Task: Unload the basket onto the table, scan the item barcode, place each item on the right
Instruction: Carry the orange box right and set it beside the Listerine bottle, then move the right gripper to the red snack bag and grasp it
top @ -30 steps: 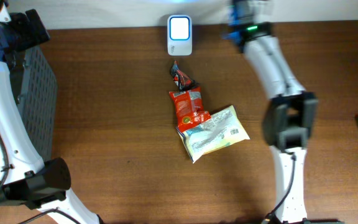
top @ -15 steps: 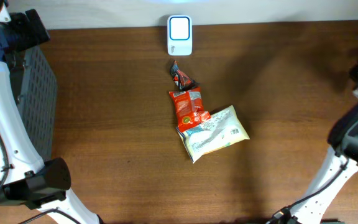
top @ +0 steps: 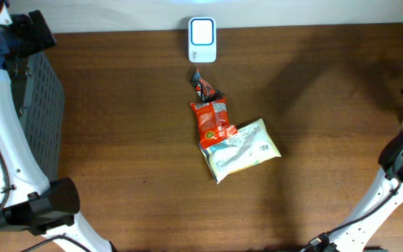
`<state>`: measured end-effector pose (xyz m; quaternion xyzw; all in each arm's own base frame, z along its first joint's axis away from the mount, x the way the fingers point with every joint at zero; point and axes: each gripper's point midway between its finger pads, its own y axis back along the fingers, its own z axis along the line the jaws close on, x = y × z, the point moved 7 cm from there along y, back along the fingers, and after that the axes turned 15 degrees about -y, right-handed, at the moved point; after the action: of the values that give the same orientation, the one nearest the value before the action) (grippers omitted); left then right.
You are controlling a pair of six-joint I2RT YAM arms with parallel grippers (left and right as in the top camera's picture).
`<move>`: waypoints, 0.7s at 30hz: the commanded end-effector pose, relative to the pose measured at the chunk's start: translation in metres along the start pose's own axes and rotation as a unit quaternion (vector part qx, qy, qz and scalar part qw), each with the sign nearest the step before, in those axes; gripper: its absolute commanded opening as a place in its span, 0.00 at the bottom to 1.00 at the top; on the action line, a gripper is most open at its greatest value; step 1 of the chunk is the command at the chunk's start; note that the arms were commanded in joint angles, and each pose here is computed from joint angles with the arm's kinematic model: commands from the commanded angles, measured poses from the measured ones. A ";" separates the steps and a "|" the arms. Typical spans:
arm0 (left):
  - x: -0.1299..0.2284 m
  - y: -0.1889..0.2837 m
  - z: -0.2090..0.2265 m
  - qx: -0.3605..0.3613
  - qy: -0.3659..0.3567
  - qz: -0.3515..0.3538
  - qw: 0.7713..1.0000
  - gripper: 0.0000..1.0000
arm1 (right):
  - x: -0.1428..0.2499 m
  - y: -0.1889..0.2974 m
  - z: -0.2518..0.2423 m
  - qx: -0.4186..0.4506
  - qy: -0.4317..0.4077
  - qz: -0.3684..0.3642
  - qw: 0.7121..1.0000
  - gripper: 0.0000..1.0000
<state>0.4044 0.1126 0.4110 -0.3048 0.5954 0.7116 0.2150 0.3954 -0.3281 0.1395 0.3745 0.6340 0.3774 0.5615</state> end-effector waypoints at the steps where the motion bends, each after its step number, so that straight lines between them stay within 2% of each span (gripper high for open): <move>1: 0.000 0.004 0.001 0.000 0.006 -0.004 1.000 0.99 | 0.015 0.005 0.012 -0.040 0.027 0.042 0.998 0.97; 4: 0.000 0.004 0.001 0.000 0.006 -0.004 1.000 0.99 | 0.040 0.016 0.041 -0.166 0.111 0.127 0.972 0.95; 8: 0.000 0.004 0.001 0.000 0.006 -0.004 1.000 0.99 | 0.084 0.049 0.076 -0.327 0.208 0.226 0.894 0.91; 10: 0.000 0.004 0.001 0.000 0.006 -0.004 1.000 0.99 | 0.114 0.070 0.092 -0.378 0.263 0.255 0.850 0.79; 14: 0.000 0.004 0.001 0.000 0.006 -0.004 1.000 0.99 | 0.174 0.101 0.109 -0.402 0.366 0.273 0.793 0.77; 17: 0.000 0.004 0.001 0.000 0.006 -0.004 1.000 0.99 | 0.249 0.133 0.129 -0.414 0.467 0.264 0.736 0.77; 21: 0.000 0.004 0.001 0.000 0.006 -0.004 1.000 0.99 | 0.334 0.169 0.150 -0.434 0.542 0.219 0.686 0.77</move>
<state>0.4044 0.1125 0.4109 -0.3047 0.5956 0.7115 0.2149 0.5193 -0.0130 0.1384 0.0168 0.4889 0.8542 0.1762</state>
